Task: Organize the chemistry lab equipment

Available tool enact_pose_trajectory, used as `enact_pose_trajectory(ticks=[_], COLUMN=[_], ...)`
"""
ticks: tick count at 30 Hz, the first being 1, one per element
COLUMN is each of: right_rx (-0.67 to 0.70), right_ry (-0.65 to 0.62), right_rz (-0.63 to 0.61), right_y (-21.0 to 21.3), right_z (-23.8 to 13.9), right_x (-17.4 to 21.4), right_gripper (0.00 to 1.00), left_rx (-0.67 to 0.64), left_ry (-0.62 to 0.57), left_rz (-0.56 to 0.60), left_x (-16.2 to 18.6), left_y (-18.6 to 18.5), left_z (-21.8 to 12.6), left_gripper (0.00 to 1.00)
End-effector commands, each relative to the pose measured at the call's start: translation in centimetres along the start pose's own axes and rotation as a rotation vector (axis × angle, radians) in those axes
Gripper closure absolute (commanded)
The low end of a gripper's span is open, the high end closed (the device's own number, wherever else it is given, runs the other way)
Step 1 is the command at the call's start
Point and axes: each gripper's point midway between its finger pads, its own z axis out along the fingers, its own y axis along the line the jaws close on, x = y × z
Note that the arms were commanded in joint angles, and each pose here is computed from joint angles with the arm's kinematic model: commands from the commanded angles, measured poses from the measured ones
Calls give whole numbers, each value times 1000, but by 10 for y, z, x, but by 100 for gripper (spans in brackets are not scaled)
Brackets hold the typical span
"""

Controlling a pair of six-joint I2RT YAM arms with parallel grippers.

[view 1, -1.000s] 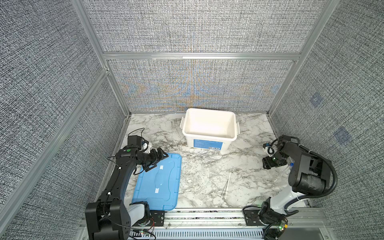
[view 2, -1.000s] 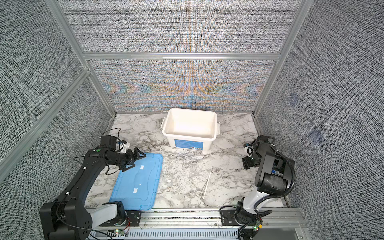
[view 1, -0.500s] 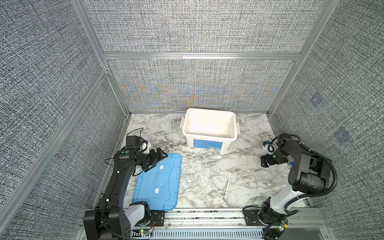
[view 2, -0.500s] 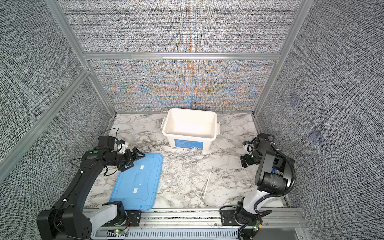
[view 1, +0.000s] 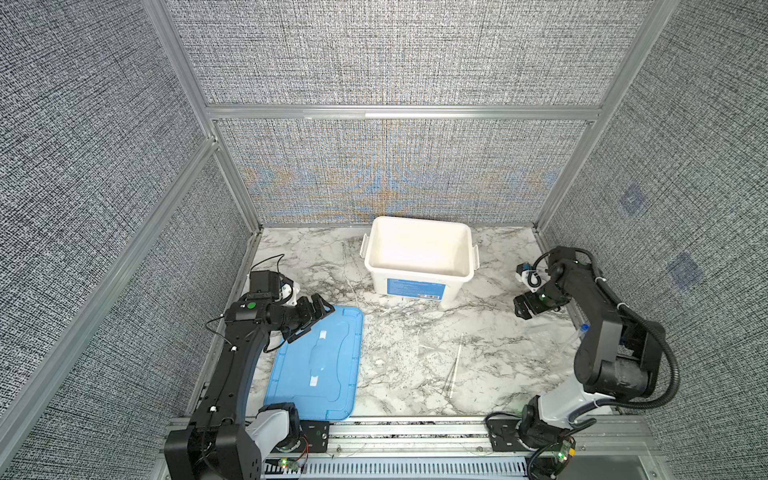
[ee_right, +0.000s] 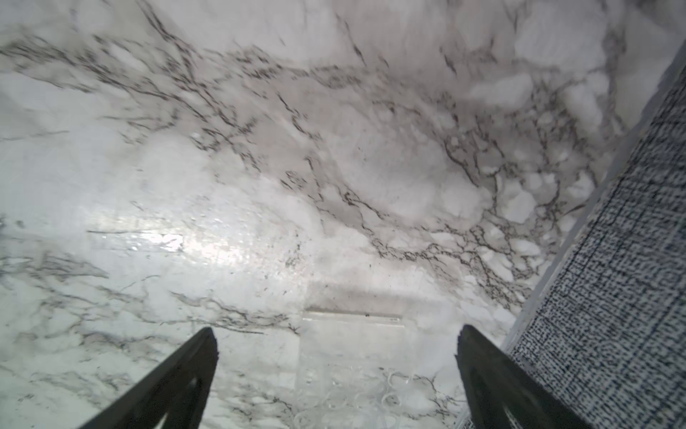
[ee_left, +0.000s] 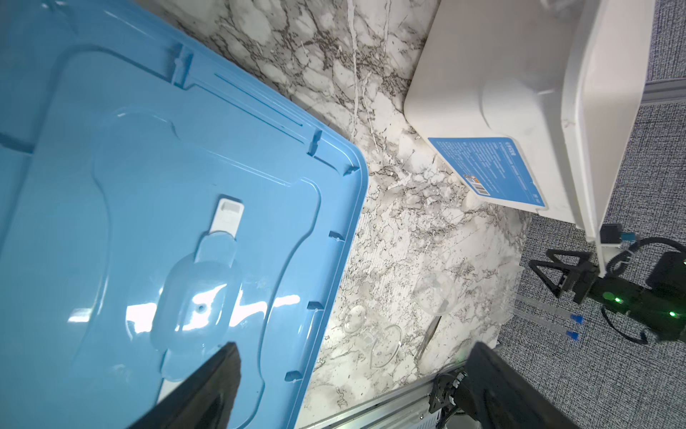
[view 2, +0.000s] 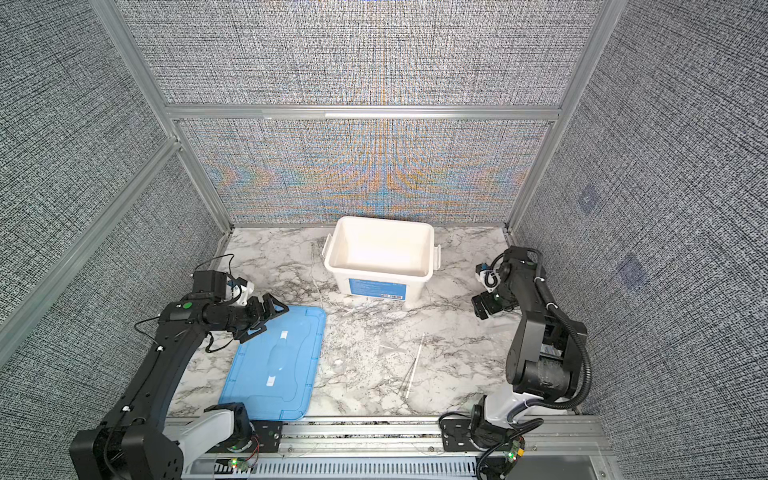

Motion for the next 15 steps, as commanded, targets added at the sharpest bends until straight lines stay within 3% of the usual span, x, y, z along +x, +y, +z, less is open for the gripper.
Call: enact_pose_trajectory(ticks=[1,5,9,15], right_rx=[-56,-48,-43,33], right_ry=[-35,-139,-333,-512], right_rz=[-51,-137,-190,-234], right_y=[27,58,99,151], right_z=[-20,-49,-77,-91], right_x=[-15,-49,-87,-101], right_gripper=[1,1,1,1], left_rx=[-34,-29,6,74], left_ry=[-23,-36,-53,-115], left_rz=[2,2,17,108], left_x=[-4,-9,-11,-4], left_y=[3,-2,-12,-27], left_z=[-5,-8,-14,-29], left_gripper=[3,3,3,3])
